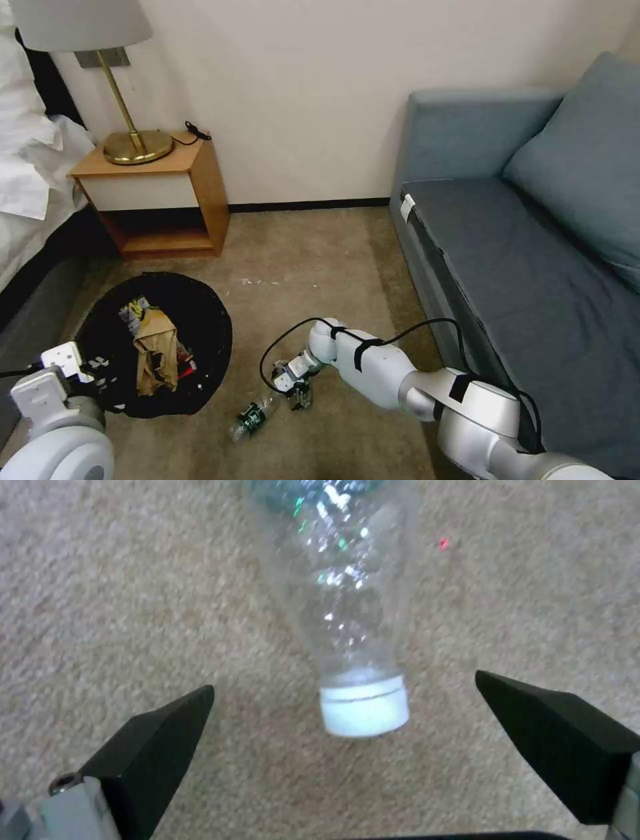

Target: Pick up the trash bin, then pick up the garbage on the floor and place it into the trash bin.

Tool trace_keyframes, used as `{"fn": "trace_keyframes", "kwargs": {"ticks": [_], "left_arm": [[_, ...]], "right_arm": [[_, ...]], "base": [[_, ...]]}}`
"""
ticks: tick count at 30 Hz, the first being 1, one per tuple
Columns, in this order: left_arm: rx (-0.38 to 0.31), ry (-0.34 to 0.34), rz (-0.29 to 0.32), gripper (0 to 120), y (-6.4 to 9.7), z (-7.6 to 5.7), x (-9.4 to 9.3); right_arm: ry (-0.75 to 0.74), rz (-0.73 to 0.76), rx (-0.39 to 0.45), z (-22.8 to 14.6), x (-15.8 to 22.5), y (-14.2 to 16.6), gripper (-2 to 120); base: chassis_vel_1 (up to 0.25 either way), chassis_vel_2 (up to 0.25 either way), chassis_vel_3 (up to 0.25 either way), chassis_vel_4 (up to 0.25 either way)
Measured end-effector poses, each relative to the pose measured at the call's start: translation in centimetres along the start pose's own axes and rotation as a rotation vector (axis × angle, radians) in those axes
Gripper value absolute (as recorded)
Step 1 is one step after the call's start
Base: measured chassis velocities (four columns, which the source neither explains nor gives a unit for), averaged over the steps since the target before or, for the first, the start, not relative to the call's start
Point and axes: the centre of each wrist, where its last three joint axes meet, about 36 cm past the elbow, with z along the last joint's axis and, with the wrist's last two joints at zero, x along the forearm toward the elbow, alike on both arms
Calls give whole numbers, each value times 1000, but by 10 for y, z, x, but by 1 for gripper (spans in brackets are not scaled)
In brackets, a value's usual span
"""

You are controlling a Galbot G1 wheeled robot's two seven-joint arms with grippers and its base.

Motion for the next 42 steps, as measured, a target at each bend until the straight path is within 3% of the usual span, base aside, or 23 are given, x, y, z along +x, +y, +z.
{"fn": "trace_keyframes", "kwargs": {"ticks": [18, 27, 42], "left_arm": [[7, 2, 1, 1, -1, 1, 0], [7, 4, 1, 1, -1, 1, 1], [6, 2, 9, 1, -3, 1, 2]], "right_arm": [[-97, 24, -66, -39, -21, 7, 100], [-107, 40, -86, -42, -29, 14, 99], [-122, 54, -107, -41, -30, 16, 44]], "base": [[0, 0, 0, 0], [0, 0, 0, 0], [0, 0, 0, 0]]}}
